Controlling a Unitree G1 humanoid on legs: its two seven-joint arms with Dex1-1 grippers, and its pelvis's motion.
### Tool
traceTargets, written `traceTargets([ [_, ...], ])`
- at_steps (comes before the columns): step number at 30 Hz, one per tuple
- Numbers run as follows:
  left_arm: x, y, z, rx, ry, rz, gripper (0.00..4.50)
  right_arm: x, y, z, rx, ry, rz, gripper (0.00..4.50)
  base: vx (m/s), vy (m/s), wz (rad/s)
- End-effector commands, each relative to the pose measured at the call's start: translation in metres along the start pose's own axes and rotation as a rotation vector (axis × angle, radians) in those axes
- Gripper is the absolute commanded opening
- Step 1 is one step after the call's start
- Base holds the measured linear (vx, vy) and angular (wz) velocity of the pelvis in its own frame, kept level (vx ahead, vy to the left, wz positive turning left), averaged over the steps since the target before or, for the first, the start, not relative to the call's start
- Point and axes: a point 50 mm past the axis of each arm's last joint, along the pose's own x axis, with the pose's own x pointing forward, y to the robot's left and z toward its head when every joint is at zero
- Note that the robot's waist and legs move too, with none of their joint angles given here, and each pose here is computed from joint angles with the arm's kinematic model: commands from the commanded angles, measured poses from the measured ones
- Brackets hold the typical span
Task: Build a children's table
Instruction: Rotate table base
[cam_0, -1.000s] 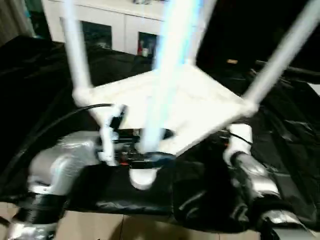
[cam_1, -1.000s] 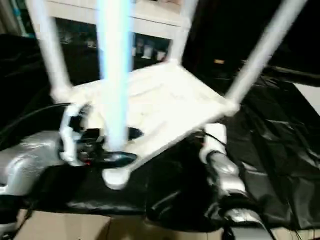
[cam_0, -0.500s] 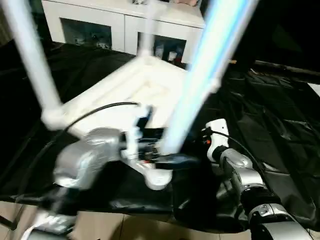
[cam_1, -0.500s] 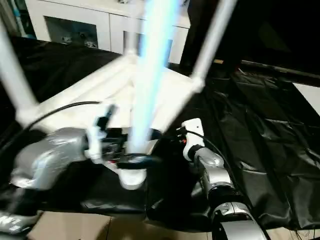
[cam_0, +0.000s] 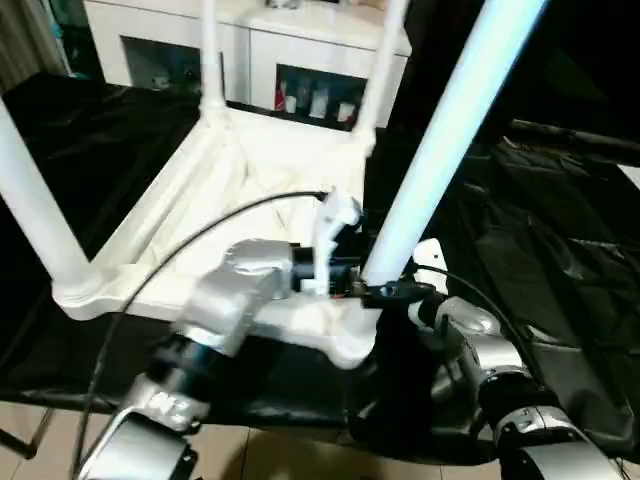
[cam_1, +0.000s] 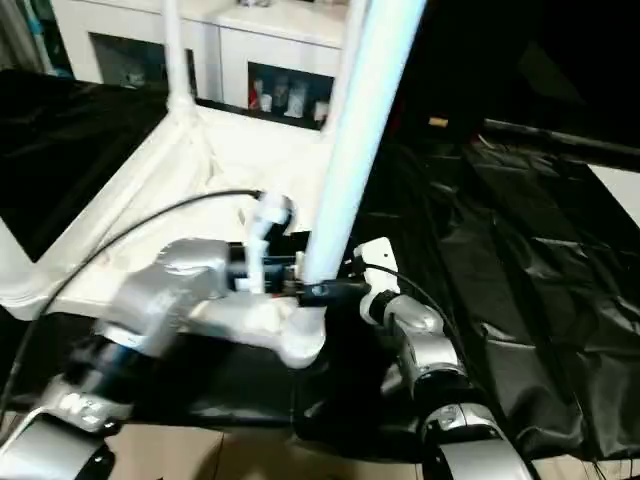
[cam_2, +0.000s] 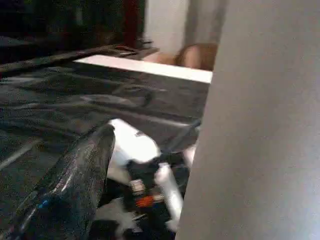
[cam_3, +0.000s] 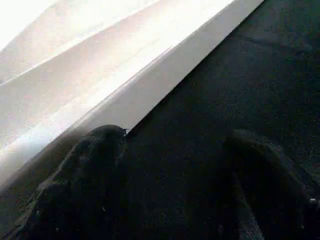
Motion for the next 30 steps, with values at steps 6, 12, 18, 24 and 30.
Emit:
traceTargets([
  [6, -0.006, 0.002, -0.009, 0.05, 0.044, 0.021, 4.43, -0.027, -0.03, 0.012, -0.018, -0.064, -0.049, 3.88, 0.0, 0.0, 0.0],
  [12, -0.041, 0.001, -0.041, 0.058, 0.237, -0.105, 4.17, -0.059, -0.037, 0.004, -0.163, 0.023, 0.095, 3.88, 0.0, 0.0, 0.0],
  [18, -0.066, 0.023, -0.05, 0.162, 0.441, -0.08, 3.72, -0.071, -0.027, 0.003, -0.238, 0.07, 0.236, 3.88, 0.0, 0.0, 0.0],
  [24, -0.067, 0.03, -0.047, 0.191, 0.475, -0.08, 3.27, -0.075, -0.019, 0.004, -0.259, 0.08, 0.294, 3.88, 0.0, 0.0, 0.0],
  [30, -0.069, 0.03, -0.051, 0.153, 0.531, -0.182, 2.84, -0.08, -0.015, 0.001, -0.268, 0.104, 0.324, 3.88, 0.0, 0.0, 0.0],
])
